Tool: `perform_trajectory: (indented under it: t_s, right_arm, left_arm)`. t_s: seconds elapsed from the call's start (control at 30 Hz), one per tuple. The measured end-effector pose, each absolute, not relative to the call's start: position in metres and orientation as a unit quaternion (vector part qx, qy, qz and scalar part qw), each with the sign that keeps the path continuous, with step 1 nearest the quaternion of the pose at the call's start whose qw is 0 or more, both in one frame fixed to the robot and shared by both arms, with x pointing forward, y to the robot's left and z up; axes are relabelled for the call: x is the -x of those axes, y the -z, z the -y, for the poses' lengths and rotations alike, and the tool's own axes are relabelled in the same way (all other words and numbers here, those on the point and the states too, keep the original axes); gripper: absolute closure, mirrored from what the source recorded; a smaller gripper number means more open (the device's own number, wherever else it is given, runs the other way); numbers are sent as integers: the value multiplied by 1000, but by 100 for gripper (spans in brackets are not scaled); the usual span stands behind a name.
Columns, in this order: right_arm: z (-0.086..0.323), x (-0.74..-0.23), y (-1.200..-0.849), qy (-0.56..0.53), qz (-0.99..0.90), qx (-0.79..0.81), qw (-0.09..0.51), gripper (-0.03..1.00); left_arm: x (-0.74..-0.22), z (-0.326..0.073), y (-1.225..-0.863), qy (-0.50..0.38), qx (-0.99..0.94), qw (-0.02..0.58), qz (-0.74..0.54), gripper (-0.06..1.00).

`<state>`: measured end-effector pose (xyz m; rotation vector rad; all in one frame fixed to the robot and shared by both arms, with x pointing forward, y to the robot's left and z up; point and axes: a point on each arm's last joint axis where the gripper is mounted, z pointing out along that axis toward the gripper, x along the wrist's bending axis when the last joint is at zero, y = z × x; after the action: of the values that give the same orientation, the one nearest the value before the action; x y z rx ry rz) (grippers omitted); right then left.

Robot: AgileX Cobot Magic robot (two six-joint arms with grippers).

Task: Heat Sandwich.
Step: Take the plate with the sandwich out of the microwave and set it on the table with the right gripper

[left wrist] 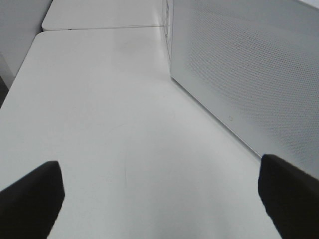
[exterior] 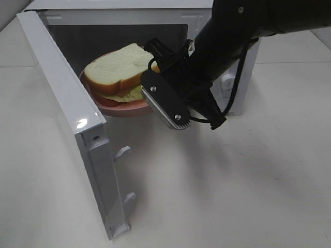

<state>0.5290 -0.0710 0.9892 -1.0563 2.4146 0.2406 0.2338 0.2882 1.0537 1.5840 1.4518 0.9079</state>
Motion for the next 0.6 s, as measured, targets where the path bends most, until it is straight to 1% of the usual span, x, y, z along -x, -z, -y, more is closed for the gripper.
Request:
perform_trajectory:
  t_s: [0.6]
  right_arm:
    - [114, -473, -1008, -98, -894, 359, 249, 86]
  left_arm:
    - [-234, -288, -1054, -358, -624, 394, -572, -5]
